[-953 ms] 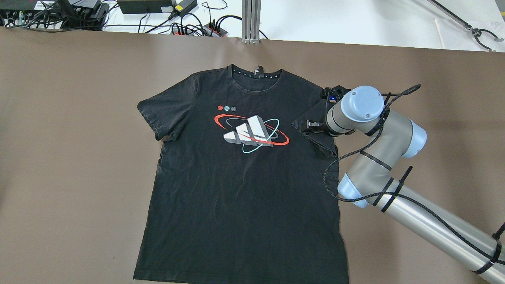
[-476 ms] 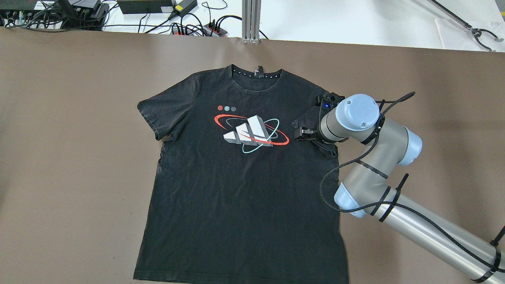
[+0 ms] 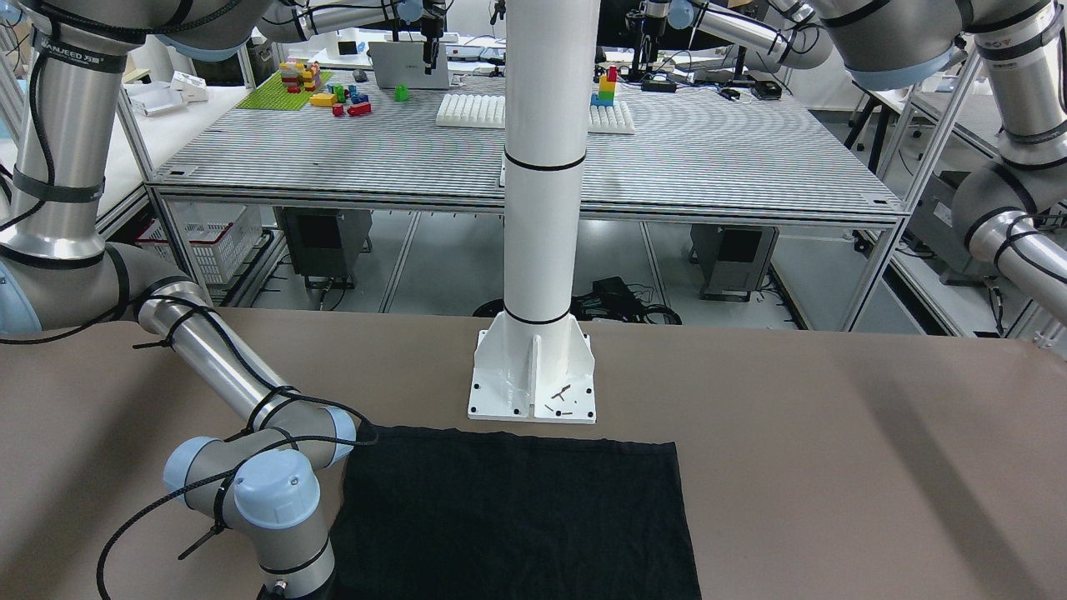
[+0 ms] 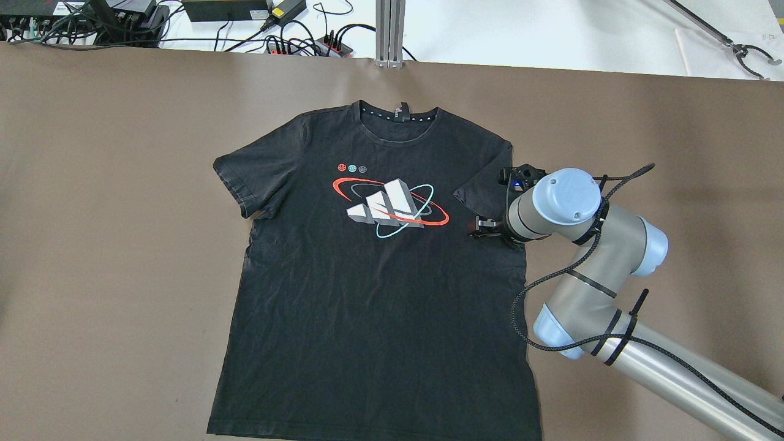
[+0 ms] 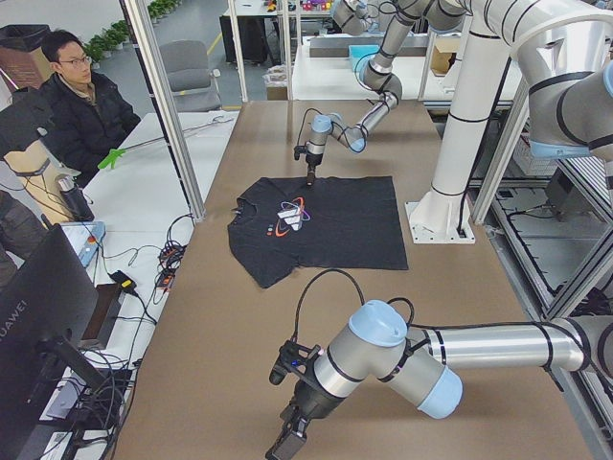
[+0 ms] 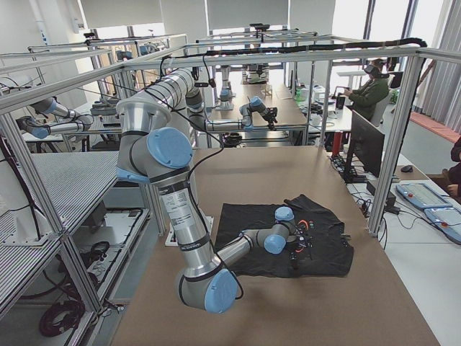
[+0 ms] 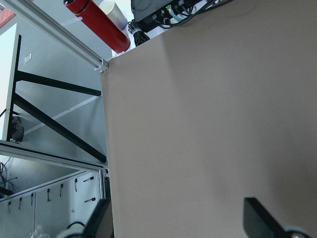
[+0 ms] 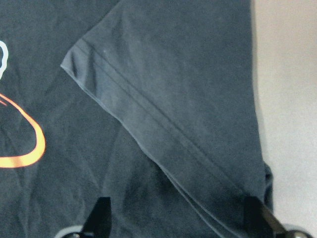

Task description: Fold clothes

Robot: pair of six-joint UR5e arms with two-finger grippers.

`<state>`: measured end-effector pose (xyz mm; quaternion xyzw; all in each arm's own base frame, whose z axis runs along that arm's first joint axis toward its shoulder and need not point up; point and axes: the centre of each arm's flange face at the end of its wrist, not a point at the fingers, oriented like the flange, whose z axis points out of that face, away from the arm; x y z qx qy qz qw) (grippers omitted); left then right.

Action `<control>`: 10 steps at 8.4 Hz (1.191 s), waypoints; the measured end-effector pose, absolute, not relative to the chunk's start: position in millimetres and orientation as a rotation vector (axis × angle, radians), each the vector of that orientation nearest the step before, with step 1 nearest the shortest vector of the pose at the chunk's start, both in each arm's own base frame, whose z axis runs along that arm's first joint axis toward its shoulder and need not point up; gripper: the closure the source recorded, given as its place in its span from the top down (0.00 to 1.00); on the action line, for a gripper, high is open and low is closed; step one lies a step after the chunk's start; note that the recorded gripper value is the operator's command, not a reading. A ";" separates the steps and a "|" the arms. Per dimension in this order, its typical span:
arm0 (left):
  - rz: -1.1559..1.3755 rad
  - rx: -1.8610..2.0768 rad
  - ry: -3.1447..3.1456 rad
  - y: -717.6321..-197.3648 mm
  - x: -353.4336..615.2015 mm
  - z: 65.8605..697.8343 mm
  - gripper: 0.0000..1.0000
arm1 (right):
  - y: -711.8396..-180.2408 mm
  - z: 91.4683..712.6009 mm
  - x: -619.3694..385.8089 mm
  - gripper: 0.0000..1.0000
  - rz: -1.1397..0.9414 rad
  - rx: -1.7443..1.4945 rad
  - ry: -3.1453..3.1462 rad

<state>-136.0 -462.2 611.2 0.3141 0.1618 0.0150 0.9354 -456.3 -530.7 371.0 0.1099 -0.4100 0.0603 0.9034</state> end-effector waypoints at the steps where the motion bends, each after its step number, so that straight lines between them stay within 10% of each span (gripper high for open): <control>1: 0.031 0.642 0.330 -462.1 -136.2 611.2 0.93 | -527.6 372.8 -453.6 0.94 0.124 0.227 -0.848; 10: 0.002 0.640 0.352 -465.1 -133.2 607.6 0.94 | -449.2 352.2 -406.7 0.94 0.116 0.211 -0.898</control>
